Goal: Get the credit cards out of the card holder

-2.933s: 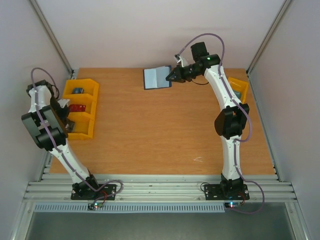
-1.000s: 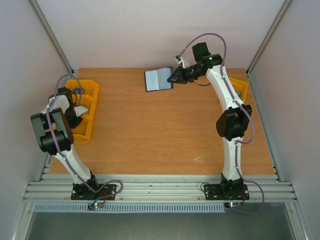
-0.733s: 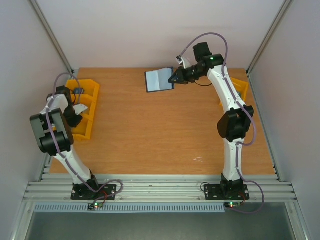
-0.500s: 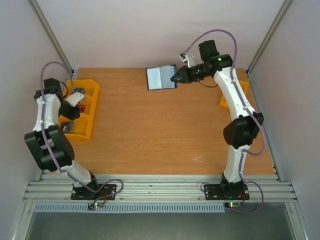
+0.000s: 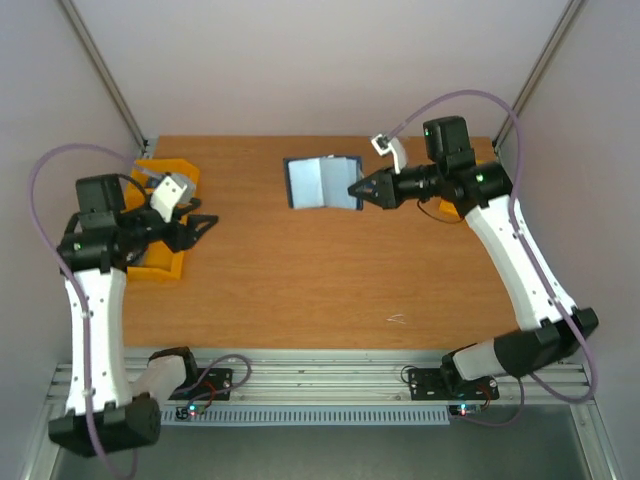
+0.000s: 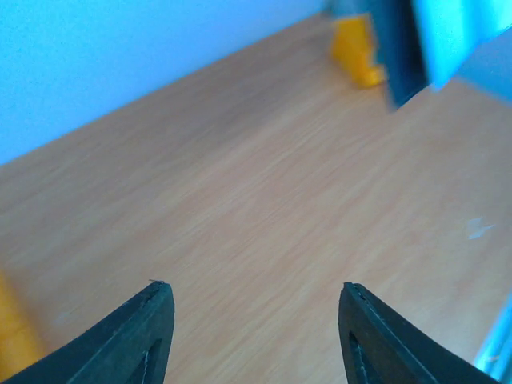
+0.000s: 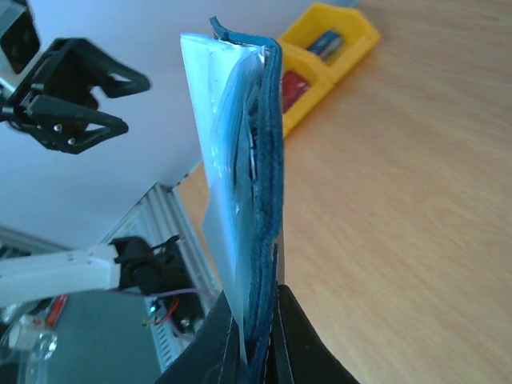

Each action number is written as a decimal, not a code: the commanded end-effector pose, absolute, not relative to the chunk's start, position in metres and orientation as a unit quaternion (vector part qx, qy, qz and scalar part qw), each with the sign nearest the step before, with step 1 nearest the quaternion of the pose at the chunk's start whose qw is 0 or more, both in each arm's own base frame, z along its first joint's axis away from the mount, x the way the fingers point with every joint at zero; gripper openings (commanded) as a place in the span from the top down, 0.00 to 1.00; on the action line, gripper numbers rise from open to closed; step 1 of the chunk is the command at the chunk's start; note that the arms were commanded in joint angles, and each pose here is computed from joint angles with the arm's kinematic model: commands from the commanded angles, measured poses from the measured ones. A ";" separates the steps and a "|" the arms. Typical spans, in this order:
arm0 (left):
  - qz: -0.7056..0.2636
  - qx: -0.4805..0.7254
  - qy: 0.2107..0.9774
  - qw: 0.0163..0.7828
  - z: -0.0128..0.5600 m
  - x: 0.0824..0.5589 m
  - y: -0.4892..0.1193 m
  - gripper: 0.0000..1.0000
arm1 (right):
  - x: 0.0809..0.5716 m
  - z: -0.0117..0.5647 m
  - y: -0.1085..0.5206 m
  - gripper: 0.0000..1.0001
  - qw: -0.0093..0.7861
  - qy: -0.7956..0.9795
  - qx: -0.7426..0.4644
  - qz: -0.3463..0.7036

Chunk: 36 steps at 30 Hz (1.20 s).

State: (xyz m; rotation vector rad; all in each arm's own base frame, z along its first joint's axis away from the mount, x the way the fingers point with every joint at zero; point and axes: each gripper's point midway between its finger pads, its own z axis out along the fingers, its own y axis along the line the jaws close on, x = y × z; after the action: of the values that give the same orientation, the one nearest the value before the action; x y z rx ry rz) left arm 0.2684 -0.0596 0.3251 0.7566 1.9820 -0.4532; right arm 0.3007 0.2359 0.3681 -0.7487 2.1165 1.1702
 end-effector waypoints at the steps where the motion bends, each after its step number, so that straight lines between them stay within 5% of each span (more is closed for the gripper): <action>1: -0.361 0.282 0.746 0.483 0.361 0.243 -0.123 0.41 | 0.256 0.393 0.259 0.99 0.330 0.747 -0.327 0.476; 6: -0.453 0.289 0.724 0.433 0.378 0.213 -0.164 0.27 | 0.217 0.402 0.284 0.99 0.327 0.722 -0.367 0.487; 11: -0.492 0.309 0.699 0.416 0.383 0.200 -0.184 0.01 | 0.207 0.412 0.304 0.99 0.320 0.697 -0.400 0.501; 20: -0.502 0.317 0.672 0.442 0.393 0.182 -0.184 0.02 | 0.208 0.426 0.330 0.99 0.309 0.673 -0.439 0.510; 23: -0.487 0.270 0.686 0.469 0.401 0.199 -0.178 0.28 | 0.198 0.425 0.341 0.99 0.292 0.652 -0.473 0.516; 27: -0.487 0.266 0.679 0.481 0.411 0.191 -0.176 0.97 | 0.197 0.422 0.349 0.98 0.283 0.646 -0.491 0.511; 33: -0.460 0.264 0.652 0.542 0.413 0.188 -0.169 1.00 | 0.209 0.433 0.352 0.57 0.311 0.652 -0.472 0.506; 36: -0.469 0.269 0.633 0.554 0.420 0.184 -0.169 1.00 | 0.205 0.443 0.347 0.45 0.335 0.640 -0.466 0.510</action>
State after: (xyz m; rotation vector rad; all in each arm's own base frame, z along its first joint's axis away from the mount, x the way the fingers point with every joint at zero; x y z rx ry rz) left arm 0.1865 -0.1705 0.3928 0.6190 1.6494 -1.1402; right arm 0.2126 0.3527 0.4179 -1.2406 1.7779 1.3470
